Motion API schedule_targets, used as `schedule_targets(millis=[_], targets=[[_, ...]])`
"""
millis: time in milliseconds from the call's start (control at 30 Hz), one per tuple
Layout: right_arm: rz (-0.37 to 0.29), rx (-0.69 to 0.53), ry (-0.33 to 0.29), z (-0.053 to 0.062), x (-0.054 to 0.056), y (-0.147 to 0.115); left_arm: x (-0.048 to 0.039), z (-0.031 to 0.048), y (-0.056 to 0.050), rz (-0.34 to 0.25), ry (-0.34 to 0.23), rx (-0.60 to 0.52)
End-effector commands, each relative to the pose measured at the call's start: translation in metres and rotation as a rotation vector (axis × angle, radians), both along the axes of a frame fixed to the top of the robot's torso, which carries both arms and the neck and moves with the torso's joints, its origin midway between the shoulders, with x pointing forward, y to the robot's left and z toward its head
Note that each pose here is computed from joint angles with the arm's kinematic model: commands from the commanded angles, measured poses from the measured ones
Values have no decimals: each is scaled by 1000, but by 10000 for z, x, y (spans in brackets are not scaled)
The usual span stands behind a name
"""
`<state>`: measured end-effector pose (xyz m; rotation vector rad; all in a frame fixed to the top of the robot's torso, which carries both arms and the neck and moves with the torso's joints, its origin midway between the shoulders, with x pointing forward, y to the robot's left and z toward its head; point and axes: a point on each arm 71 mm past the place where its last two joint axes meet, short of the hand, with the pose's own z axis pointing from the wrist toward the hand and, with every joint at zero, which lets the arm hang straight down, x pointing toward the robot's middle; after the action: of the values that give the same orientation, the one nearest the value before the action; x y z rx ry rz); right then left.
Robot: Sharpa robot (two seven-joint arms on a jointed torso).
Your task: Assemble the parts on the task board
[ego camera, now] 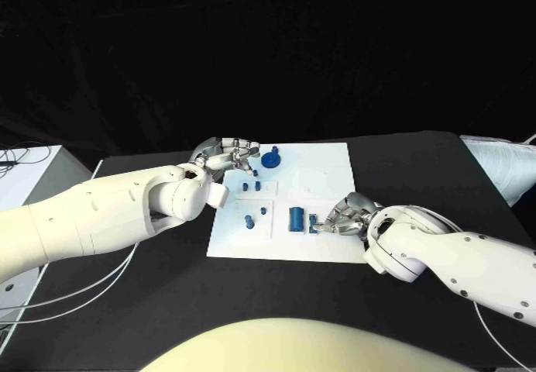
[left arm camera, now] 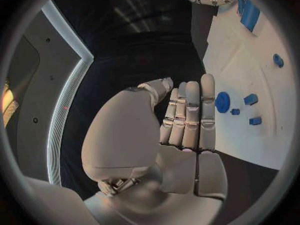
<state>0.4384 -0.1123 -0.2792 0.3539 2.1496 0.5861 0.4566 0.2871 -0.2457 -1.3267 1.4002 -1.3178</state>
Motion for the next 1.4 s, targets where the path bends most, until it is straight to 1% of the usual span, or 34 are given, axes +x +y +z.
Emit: schedule_targets(millis=[33,433,933,1000,1400], targets=[[51,12,-5,8,-31,29,0,8,-16,-12,-5,-7],[26,-9,-12,-15,6,29,2,1,-17,-14,2,-4],[53,-67,4,-93,21,67,1,0,-22,-16,3,-5],[52,-74,-3,-99,23,68,1,1,-22,-16,2,-5],[34,-108,-98,-110,83,83,3,0,-25,-16,1,-5]])
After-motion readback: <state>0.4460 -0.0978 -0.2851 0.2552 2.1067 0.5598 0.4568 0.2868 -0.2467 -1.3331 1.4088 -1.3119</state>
